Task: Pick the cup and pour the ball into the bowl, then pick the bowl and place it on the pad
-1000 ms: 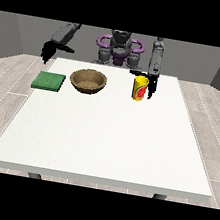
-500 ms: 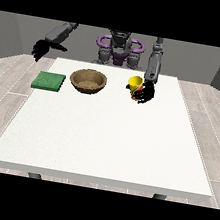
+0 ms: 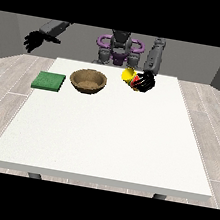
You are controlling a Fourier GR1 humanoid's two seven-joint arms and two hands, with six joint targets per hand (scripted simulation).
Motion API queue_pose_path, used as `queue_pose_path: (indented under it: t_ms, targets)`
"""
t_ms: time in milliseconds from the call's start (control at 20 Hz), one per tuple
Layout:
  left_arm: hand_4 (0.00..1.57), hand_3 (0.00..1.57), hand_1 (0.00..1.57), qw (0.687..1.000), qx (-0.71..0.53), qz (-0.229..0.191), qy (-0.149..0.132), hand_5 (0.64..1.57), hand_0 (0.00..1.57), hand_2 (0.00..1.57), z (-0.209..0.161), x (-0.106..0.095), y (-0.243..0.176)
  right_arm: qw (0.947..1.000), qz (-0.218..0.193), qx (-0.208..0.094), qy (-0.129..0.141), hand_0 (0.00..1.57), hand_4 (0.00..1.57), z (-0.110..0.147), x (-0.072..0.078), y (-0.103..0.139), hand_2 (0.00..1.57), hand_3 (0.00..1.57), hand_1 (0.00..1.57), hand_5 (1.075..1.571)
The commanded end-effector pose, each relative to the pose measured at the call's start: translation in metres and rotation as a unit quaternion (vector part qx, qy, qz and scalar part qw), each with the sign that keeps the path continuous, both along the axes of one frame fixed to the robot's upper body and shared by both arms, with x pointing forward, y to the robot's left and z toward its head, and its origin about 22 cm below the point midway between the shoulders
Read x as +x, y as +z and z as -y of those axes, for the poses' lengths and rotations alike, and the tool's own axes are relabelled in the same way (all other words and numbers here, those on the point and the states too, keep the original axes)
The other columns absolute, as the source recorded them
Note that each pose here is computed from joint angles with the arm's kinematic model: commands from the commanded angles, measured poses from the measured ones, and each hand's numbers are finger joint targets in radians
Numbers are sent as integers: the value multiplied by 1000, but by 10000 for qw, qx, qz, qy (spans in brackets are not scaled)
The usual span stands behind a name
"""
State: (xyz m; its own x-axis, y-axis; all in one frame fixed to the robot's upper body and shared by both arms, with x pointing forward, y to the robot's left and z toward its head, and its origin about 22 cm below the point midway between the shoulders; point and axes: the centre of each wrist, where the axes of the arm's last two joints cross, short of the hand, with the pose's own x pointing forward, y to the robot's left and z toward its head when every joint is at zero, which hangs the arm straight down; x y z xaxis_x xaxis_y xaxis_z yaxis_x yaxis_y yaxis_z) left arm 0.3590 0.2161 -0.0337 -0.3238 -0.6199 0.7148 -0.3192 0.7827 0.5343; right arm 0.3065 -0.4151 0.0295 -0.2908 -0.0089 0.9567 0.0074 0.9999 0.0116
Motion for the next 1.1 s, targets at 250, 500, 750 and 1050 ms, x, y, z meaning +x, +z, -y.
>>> queue_pose_path:
  t_ms: [250, 500, 750, 1050]
  targets:
    - [1143, 1571, 1375, 9878, 1453, -562, -11, 1567, 1375, 1571, 57, 6, 14, 9947, -957, 5, -383, 0, 0, 19, -35, -51, 0, 0, 0, 1560]
    - [1048, 1571, 1346, 9713, 2233, -682, -450, 1569, 1346, 1571, 108, -1, 26, 9879, -1278, 117, -870, 0, 0, 41, -72, -82, 0, 0, 0, 1560]
    - [1048, 1571, 1346, 9680, 2412, -616, -300, 1569, 1346, 1571, 104, 15, 61, 9923, -991, 116, -728, 0, 0, 39, -58, -73, 0, 0, 0, 1554]
    - [910, 1571, 937, 9488, 3125, -347, -309, 1571, 937, 1571, 143, -7, 50, 9921, -1050, 91, -674, 0, 0, 48, -54, -65, 0, 0, 0, 1547]
